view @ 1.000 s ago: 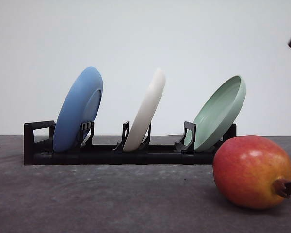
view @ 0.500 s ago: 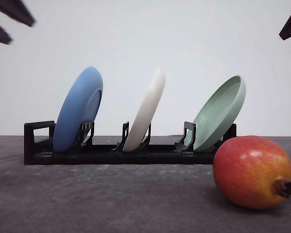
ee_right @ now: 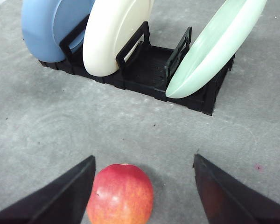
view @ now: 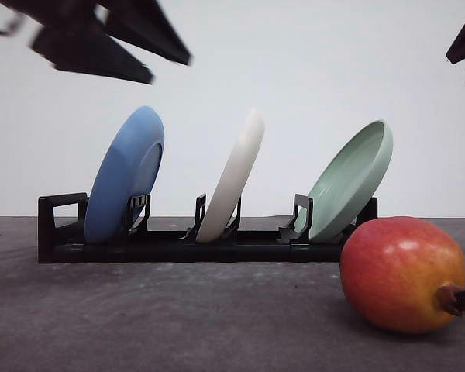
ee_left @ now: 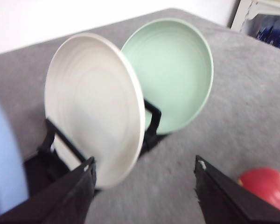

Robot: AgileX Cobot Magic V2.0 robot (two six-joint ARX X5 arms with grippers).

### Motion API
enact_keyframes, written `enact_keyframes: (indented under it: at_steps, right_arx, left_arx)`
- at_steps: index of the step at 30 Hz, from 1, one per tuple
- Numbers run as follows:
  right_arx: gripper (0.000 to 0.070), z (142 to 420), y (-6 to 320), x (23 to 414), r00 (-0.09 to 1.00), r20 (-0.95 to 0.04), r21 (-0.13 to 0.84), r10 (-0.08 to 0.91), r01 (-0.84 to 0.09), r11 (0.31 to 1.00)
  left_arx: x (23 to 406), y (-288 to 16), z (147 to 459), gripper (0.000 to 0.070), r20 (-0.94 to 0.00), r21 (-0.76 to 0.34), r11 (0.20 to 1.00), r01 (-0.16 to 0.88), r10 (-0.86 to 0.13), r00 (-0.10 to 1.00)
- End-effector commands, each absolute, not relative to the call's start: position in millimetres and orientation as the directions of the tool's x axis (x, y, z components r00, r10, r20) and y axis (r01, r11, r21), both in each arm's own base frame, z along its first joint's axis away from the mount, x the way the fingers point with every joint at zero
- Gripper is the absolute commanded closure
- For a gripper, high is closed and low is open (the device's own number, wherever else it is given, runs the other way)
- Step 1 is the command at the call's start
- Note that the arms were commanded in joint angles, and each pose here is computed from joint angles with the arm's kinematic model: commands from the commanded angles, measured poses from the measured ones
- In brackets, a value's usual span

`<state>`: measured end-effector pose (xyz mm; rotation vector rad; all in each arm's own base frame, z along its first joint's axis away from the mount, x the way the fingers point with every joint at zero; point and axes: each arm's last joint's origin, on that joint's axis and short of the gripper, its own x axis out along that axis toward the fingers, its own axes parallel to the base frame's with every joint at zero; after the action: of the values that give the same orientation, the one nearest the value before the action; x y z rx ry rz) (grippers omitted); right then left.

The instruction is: Place pomegranate in white plate

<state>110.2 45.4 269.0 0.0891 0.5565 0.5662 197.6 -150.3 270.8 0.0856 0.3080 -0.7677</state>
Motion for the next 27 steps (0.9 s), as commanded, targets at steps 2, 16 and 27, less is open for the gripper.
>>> enact_keyframes:
  at_steps: [2,16,27]
  right_arx:
    - [0.0276,273,46,111,0.706,-0.459,0.226,0.539,-0.494,0.840]
    - [0.0276,273,46,111,0.708,-0.460,0.224,0.536,-0.491,0.842]
    - [0.0276,273,46,111,0.708,-0.460,0.225,0.536,-0.491,0.841]
  left_arx:
    - [208,-168,268,0.0306,-0.265,-0.013,0.723,0.691,-0.669,0.694]
    - [263,-227,234,0.0307,-0.381,0.022,0.771,0.636,-0.582,0.718]
    - [277,-239,219,0.0447,-0.420,0.025,0.774,0.632,-0.566,0.710]
